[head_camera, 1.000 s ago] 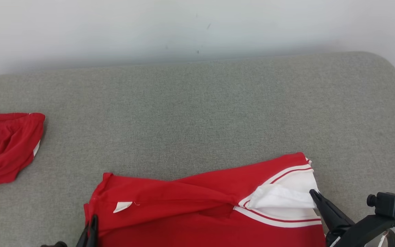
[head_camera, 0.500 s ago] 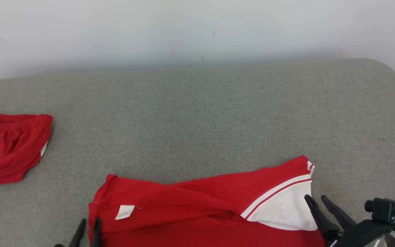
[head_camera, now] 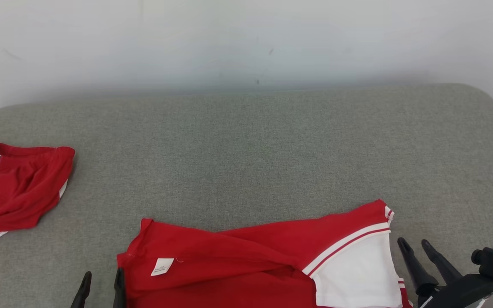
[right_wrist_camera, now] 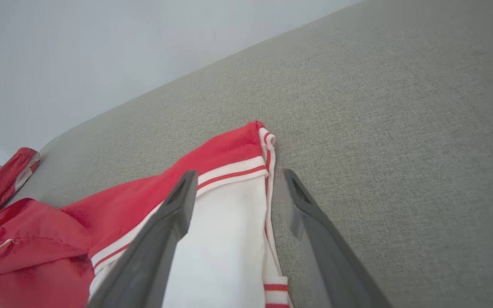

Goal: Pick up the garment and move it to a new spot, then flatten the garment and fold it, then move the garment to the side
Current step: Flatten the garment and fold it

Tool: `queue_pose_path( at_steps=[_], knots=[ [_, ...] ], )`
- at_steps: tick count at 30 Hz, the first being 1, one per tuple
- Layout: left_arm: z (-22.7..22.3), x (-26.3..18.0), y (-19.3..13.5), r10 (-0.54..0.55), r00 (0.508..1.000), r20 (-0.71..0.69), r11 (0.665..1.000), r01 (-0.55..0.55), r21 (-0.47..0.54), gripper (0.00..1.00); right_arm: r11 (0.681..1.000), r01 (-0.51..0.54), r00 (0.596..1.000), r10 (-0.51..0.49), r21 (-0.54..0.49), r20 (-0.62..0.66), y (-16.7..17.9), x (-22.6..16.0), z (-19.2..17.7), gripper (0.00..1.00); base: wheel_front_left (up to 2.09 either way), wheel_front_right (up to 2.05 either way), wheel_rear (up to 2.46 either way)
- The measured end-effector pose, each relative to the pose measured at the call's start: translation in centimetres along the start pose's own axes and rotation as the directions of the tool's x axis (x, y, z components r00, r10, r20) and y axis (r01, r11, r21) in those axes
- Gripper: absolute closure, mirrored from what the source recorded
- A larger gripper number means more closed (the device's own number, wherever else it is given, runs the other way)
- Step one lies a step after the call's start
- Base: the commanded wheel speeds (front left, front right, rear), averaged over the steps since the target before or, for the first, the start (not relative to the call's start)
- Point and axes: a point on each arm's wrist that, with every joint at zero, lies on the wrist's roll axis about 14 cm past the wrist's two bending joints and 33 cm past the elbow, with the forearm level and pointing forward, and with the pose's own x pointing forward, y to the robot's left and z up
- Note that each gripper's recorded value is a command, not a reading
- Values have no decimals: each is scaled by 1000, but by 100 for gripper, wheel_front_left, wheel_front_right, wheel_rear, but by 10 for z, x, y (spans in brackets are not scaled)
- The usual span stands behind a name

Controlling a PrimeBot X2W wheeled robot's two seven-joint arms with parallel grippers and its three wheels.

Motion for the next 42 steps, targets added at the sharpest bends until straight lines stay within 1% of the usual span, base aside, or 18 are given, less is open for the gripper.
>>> queue_pose_path(
  at_steps=[6,12,15,19,21,28,31,32,33,34,35,40,42],
  knots=[
    [10,-6,8,27,999,32,999,-28,41,0,997,55,998,-56,-50,-25,-12,3,-6,0,0,0,0],
    [16,-10,16,51,997,53,996,-54,66,0,994,76,995,-81,-73,-65,-15,9,-13,0,0,0,0],
    [17,-12,18,61,997,56,996,-65,65,0,991,93,991,-102,-94,-89,-18,13,-19,0,0,0,0],
    [15,-14,20,73,996,52,995,-77,63,0,991,97,988,-107,-92,-110,-15,24,-24,0,0,0,0],
    [14,-15,22,78,996,50,995,-81,63,0,991,96,984,-108,-92,-143,-13,31,-31,0,0,0,0],
    [14,-18,30,105,993,49,992,-108,64,0,985,130,971,-150,-114,-189,-26,37,-42,0,0,0,0],
    [13,-19,34,117,992,48,991,-120,64,0,985,126,968,-149,-122,-204,-25,40,-46,0,0,0,0],
    [13,-19,35,119,992,47,991,-122,63,0,985,123,966,-146,-118,-212,-24,41,-47,27,0,0,0],
    [12,-19,35,118,992,46,991,-120,61,0,986,117,966,-140,-118,-217,-22,42,-48,62,0,0,0],
    [12,-19,35,120,992,45,991,-123,61,0,987,113,966,-136,-113,-220,-20,44,-49,82,0,0,0],
    [12,-20,35,121,992,44,990,-124,63,0,988,107,966,-129,-108,-223,-18,45,-50,100,0,0,0],
    [12,-20,37,127,991,47,990,-130,61,0,992,87,969,-106,-96,-225,-10,50,-51,100,0,0,0],
    [12,-20,39,130,990,47,989,-133,63,0,991,90,969,-111,-103,-219,-13,50,-48,100,0,0,0]
  ],
)
